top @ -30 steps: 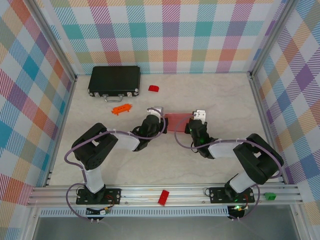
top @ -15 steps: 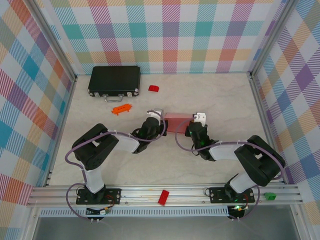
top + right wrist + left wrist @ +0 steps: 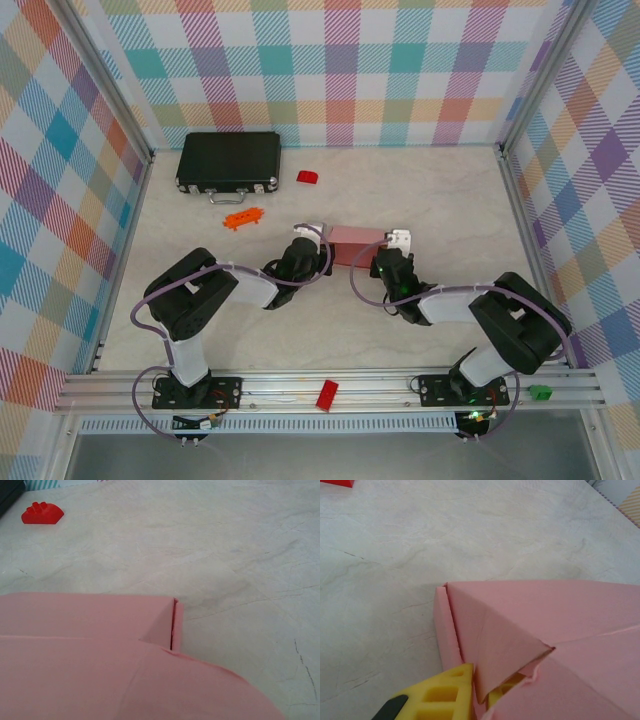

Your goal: Fold the paper box

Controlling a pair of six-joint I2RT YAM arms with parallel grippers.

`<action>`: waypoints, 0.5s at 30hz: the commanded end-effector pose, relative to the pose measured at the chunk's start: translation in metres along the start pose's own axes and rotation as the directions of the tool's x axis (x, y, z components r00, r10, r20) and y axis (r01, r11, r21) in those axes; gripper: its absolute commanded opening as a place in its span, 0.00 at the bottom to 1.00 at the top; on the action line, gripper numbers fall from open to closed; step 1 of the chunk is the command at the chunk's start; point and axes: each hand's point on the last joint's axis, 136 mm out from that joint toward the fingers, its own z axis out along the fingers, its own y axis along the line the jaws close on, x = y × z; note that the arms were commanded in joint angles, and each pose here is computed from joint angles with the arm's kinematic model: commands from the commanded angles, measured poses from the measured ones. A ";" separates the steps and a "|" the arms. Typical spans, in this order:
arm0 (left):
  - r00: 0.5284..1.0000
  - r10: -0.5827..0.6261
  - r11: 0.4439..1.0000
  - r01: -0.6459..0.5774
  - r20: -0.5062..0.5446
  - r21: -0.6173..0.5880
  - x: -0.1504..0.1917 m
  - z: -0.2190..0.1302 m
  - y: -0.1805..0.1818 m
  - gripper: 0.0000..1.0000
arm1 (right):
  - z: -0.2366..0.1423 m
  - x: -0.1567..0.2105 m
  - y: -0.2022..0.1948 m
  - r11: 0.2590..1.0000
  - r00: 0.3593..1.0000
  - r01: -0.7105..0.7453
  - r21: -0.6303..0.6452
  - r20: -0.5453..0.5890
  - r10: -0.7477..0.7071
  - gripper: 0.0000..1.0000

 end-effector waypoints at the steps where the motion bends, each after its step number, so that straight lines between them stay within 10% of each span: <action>1: 1.000 0.007 1.000 -0.007 -0.008 -0.008 0.004 -0.006 0.001 0.13 | -0.004 0.017 -0.008 1.000 0.999 0.004 0.020 -0.048 -0.003 0.10; 15: 1.000 0.005 1.000 -0.005 -0.005 -0.006 0.004 -0.011 0.002 0.17 | -0.009 0.019 -0.009 1.000 0.998 0.018 0.010 -0.062 -0.018 0.19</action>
